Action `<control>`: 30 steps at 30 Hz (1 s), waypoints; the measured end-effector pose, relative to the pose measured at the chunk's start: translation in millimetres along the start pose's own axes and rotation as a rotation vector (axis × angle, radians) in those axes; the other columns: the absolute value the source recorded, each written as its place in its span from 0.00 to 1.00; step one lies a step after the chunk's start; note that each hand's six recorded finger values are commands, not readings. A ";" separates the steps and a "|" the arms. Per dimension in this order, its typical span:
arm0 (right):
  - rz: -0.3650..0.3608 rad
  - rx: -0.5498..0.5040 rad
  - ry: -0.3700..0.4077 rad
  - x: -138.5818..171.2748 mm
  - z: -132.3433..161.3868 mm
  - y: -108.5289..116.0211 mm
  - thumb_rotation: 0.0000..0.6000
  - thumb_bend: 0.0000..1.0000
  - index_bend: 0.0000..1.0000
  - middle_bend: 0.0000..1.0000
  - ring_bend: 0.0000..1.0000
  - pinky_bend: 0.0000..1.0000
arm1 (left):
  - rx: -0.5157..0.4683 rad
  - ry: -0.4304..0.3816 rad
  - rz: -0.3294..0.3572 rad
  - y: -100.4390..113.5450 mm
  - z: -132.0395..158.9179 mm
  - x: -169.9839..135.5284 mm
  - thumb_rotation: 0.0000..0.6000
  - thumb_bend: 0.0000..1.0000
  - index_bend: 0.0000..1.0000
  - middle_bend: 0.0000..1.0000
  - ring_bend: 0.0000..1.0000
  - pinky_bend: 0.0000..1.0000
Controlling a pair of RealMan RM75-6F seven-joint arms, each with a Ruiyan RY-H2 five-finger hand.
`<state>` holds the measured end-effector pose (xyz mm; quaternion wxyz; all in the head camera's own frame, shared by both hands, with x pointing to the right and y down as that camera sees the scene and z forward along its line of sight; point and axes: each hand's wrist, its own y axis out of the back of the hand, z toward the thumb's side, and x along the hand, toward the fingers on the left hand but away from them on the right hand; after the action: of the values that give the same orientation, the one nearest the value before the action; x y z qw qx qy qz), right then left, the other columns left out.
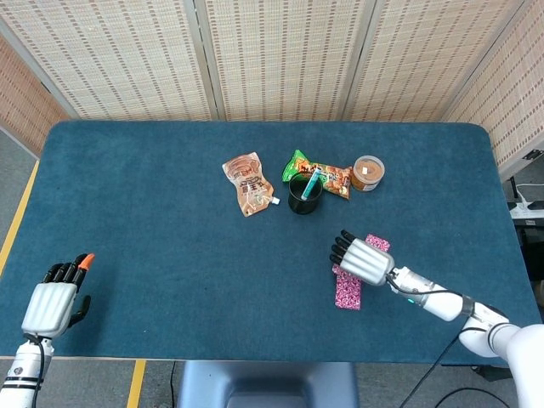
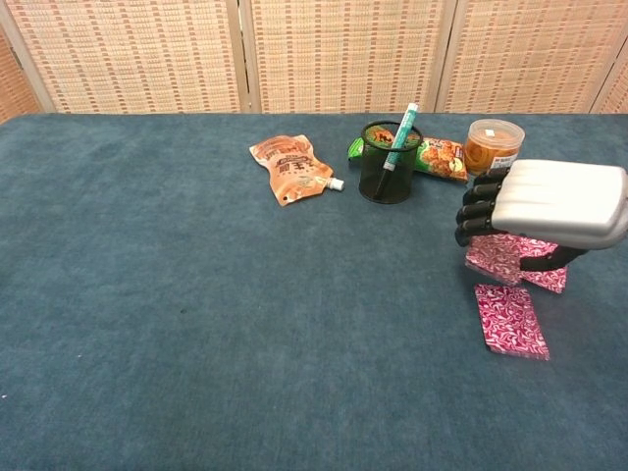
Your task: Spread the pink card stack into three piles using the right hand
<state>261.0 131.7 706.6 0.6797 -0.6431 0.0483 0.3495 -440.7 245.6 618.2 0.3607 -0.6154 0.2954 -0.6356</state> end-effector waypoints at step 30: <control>-0.004 0.010 0.096 -42.0 50.8 24.1 1.00 0.21 0.00 0.15 0.15 0.25 | -0.006 -0.004 -0.002 1.1 -2.5 -2.3 1.00 0.48 0.00 0.09 0.17 0.18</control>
<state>197.0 158.8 716.5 0.6805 -0.6559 0.0814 0.3164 -443.1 246.6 615.8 0.3590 -0.6180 0.2961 -0.6336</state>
